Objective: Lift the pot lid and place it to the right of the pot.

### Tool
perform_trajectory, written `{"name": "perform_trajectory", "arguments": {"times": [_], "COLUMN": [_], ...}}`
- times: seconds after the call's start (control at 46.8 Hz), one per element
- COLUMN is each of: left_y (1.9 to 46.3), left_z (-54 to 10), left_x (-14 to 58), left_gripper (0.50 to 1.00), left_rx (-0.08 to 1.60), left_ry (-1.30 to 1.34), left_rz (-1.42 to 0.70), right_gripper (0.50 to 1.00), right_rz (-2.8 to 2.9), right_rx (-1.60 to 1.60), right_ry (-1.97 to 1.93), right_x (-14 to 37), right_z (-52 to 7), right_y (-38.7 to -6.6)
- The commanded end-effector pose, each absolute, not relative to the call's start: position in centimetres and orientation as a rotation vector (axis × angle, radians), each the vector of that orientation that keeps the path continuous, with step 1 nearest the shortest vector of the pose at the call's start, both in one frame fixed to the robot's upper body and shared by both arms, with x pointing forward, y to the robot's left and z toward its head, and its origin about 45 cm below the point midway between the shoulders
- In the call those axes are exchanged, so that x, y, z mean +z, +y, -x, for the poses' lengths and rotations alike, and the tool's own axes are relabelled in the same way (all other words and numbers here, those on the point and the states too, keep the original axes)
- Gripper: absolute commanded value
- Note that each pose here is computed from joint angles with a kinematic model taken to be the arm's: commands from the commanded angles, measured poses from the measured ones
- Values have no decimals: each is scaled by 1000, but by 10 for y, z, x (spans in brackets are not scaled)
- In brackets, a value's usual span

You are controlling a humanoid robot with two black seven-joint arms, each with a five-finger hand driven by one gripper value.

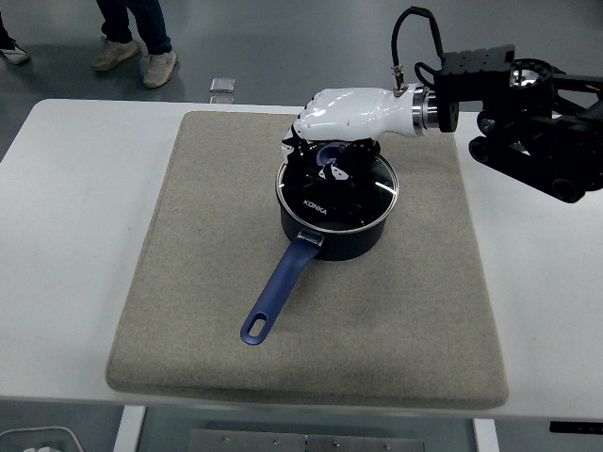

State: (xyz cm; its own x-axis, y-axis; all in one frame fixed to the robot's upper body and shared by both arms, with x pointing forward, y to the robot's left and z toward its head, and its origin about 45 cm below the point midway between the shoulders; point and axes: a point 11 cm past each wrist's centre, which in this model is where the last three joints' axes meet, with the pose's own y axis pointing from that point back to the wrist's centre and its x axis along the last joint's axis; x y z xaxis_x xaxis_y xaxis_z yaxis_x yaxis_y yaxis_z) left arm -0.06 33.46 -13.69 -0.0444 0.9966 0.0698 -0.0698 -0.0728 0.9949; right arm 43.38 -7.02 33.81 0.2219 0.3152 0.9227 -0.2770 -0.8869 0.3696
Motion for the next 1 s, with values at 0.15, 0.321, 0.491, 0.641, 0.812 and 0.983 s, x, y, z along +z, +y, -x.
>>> {"name": "perform_trajectory", "arguments": {"times": [0.15, 0.321, 0.491, 0.641, 0.812, 0.983], "left_y": [335, 335, 335, 335, 335, 335], "left_z": [1, 1, 1, 1, 1, 1], "left_x": [-137, -137, -137, -137, -137, -137], "left_gripper": [1000, 1000, 1000, 1000, 1000, 1000], "left_rx": [1325, 1325, 1325, 1325, 1325, 1325], "left_ry": [1152, 1152, 1152, 1152, 1152, 1152], "left_rz": [-1188, -1188, -1188, -1188, -1188, -1188], "right_gripper": [791, 791, 791, 791, 791, 791], "right_rz": [-2029, -2011, -1995, -1971, -1959, -1921], "right_rx": [1708, 1700, 1693, 1683, 1681, 1687], "right_ry": [51, 75, 88, 112, 121, 139], "right_x": [349, 342, 339, 334, 331, 329], "right_z": [-435, -434, -435, -435, -435, -437], "right_y": [-67, -70, -74, -78, -81, -87]}}
